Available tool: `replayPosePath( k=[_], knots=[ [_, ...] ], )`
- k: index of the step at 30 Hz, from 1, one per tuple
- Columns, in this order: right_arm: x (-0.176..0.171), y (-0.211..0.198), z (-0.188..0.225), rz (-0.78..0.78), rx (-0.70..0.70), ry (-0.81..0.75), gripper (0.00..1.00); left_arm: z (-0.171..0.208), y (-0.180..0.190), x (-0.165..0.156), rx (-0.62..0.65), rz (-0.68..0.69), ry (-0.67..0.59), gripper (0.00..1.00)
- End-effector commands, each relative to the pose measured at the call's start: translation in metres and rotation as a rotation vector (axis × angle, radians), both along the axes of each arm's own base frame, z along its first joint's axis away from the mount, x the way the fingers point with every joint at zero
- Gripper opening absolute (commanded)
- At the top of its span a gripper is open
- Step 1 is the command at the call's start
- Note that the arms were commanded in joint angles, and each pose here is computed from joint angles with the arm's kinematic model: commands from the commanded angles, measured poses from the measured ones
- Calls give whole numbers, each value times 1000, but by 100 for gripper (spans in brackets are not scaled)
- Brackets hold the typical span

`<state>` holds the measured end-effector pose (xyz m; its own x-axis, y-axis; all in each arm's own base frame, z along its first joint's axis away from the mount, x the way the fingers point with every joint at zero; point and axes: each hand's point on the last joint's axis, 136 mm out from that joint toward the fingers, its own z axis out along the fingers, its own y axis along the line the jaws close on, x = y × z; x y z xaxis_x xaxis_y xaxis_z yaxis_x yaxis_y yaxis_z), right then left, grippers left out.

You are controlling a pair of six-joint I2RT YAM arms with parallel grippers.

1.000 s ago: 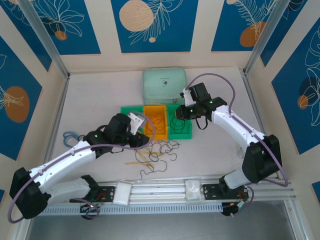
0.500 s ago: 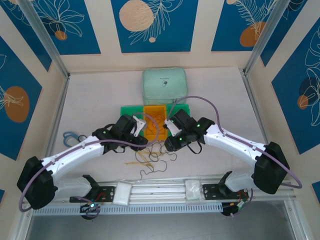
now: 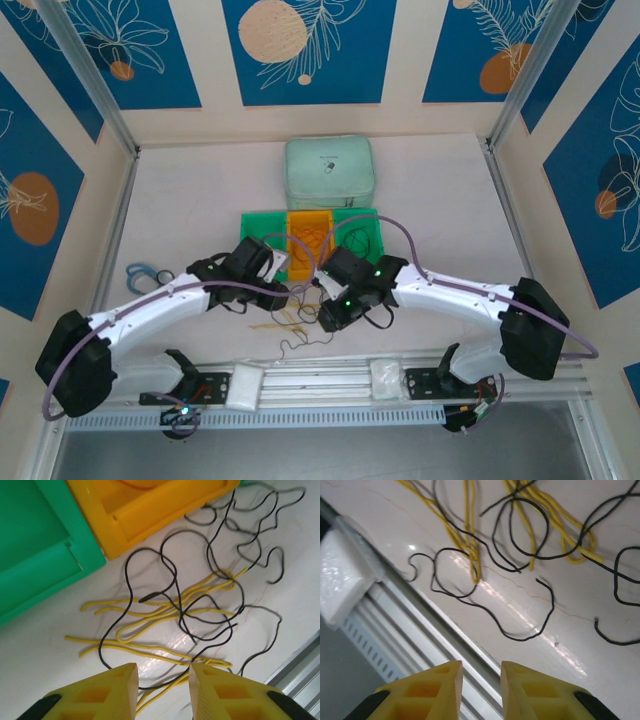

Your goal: Untangle the cables

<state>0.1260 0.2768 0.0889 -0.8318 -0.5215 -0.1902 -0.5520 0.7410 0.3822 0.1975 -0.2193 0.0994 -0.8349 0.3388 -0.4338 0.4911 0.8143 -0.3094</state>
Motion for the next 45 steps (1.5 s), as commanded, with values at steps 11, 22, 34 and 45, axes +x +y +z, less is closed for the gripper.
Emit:
replayPosePath(
  k=[11,22,34,45],
  knots=[
    [2,-5,-42,-123,-151,45,29,16,7,4,-46,60,-22,37],
    [14,-5,-60,-136,-216,17,29,17,12,3,-45,63,-35,38],
    [9,4,-39,-87,-149,17,0,14,12,4,-50,64,-35,38],
    [-2,16,65,46,160,-37,0,18,8,7,-64,56,-48,38]
  ],
)
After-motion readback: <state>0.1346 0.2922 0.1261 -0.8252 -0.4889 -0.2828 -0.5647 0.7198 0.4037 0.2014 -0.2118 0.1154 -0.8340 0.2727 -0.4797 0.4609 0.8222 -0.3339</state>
